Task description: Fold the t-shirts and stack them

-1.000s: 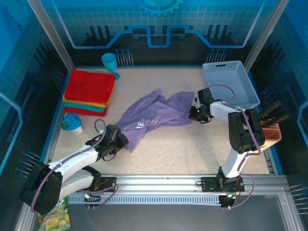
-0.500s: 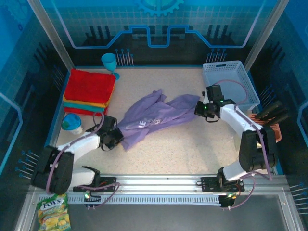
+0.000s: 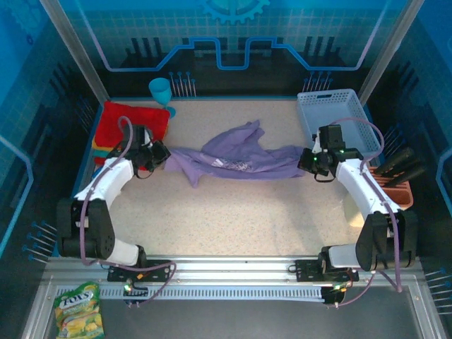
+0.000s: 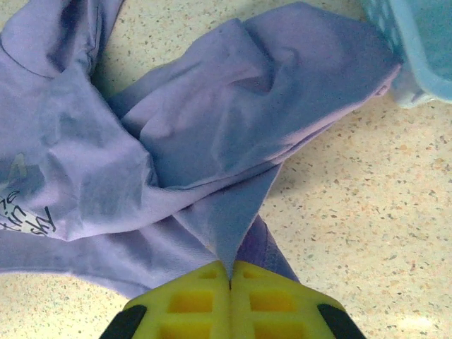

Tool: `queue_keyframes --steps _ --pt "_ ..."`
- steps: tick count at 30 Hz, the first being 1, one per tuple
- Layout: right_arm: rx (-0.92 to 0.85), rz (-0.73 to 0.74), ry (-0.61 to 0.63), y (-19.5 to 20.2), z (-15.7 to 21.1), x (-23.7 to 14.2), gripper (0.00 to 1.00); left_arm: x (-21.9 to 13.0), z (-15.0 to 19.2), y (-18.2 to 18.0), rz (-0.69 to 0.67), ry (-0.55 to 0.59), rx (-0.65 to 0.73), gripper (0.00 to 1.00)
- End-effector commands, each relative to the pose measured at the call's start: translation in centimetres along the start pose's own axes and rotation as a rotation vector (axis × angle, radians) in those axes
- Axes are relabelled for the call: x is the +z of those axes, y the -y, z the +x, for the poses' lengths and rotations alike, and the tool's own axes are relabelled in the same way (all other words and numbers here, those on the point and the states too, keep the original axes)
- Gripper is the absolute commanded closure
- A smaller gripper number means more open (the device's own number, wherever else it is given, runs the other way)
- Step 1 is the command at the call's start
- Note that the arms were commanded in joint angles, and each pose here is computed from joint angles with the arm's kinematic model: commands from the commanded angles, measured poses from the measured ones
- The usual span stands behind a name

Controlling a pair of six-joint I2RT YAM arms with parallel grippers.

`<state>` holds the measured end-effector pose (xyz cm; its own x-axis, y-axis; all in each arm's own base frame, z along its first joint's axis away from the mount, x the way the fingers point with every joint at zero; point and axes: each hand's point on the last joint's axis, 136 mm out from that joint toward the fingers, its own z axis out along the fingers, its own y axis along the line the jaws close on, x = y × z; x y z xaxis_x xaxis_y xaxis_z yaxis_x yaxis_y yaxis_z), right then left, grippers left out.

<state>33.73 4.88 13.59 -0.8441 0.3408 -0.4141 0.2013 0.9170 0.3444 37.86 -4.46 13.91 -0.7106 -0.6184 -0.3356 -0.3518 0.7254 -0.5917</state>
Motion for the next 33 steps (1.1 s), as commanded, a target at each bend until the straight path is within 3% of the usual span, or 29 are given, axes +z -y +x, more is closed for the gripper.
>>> queue_keyframes --steps 1,5,12,19,24,27,30,33 --pt "0.015 0.039 -0.007 1.2 -0.1 -0.1 1.00 -4.0 1.7 0.1 -0.028 -0.055 0.038 1.00" --pt "0.020 0.048 0.009 1.8 -0.6 -0.3 1.00 -5.1 2.9 -0.5 -0.019 -0.068 0.005 1.00" --pt "0.019 0.049 0.012 2.1 -1.1 -0.7 1.00 -2.2 6.7 -1.1 0.025 -0.301 -0.061 1.00" --pt "0.026 0.049 0.020 2.3 -0.9 -0.8 1.00 -4.3 10.1 -2.6 -0.019 -0.340 -0.058 1.00" --pt "0.041 0.029 -0.001 2.1 -0.7 0.3 1.00 -1.6 10.2 -4.0 -0.056 -0.373 -0.071 0.96" --pt "0.038 0.037 -0.012 2.3 -0.5 0.4 1.00 1.3 9.3 -4.4 -0.078 -0.416 -0.081 0.86" --pt "0.036 0.040 -0.003 2.4 -0.4 0.4 1.00 2.9 8.3 -5.3 -0.131 -0.415 -0.067 0.57" --pt "0.040 0.035 -0.011 2.4 -0.2 0.4 1.00 2.4 7.9 -5.8 -0.168 -0.393 -0.041 0.43"
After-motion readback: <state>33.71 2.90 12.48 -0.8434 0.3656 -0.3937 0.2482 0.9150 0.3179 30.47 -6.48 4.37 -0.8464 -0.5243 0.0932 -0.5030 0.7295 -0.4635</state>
